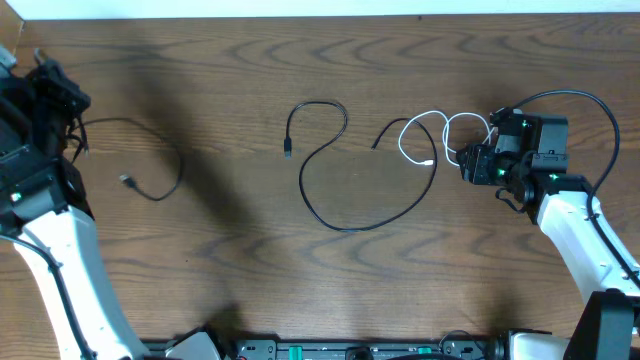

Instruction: Untangle cables

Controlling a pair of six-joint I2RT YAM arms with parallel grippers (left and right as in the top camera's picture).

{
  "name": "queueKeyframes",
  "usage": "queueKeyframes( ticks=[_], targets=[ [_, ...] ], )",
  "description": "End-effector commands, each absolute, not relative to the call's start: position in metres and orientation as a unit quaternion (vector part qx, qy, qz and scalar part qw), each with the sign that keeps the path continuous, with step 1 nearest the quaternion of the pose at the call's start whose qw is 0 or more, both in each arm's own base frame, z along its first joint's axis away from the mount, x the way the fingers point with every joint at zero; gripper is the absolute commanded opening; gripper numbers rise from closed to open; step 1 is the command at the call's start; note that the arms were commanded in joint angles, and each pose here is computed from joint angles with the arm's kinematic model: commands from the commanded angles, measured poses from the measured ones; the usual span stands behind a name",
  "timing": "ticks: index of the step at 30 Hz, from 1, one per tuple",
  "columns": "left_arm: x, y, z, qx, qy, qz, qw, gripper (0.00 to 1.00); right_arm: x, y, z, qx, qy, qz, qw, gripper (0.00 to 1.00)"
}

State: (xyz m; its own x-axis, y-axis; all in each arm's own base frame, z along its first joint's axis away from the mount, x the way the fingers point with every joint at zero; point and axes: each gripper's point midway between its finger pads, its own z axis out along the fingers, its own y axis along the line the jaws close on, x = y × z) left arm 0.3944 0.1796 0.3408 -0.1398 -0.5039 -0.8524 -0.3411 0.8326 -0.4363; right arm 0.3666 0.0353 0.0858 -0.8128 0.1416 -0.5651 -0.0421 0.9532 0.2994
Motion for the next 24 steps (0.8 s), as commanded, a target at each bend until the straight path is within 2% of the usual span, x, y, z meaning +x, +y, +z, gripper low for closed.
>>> queueKeyframes(
  ticks=[1, 7, 9, 11, 12, 14, 17, 24],
  targets=[
    [0.402, 0.193, 0.304, -0.310, 0.773, -0.077, 0.548, 0.08, 0.367, 0.035, 0.088, 0.028, 0.939, 0.150, 0.307, 0.57],
    [0.408, 0.197, 0.221, -0.352, 0.820, -0.095, 0.440, 0.07, 0.367, 0.035, 0.088, 0.028, 0.940, 0.149, 0.307, 0.57],
    [0.405, 0.194, 0.196, -0.365, 0.833, -0.101, 0.402, 0.17, 0.367, 0.035, 0.088, 0.028, 0.940, 0.149, 0.307, 0.57],
    [0.401, 0.191, 0.187, -0.370, 0.839, -0.108, 0.383, 0.33, 0.367, 0.035, 0.088, 0.028, 0.940, 0.149, 0.307, 0.57],
    [0.399, 0.184, 0.182, -0.369, 0.845, -0.115, 0.370, 0.47, 0.367, 0.035, 0.088, 0.028, 0.940, 0.149, 0.307, 0.57],
    [0.404, 0.165, 0.183, -0.350, 0.850, -0.152, 0.363, 0.66, 0.367, 0.035, 0.088, 0.028, 0.940, 0.149, 0.307, 0.57],
    [0.412, 0.134, 0.188, -0.316, 0.855, -0.204, 0.358, 0.77, 0.367, 0.035, 0.088, 0.028, 0.940, 0.150, 0.307, 0.57],
    [0.430, 0.068, 0.181, -0.250, 0.883, -0.210, 0.337, 0.77, 0.366, 0.035, 0.087, 0.029, 0.941, 0.149, 0.304, 0.57]
  ],
)
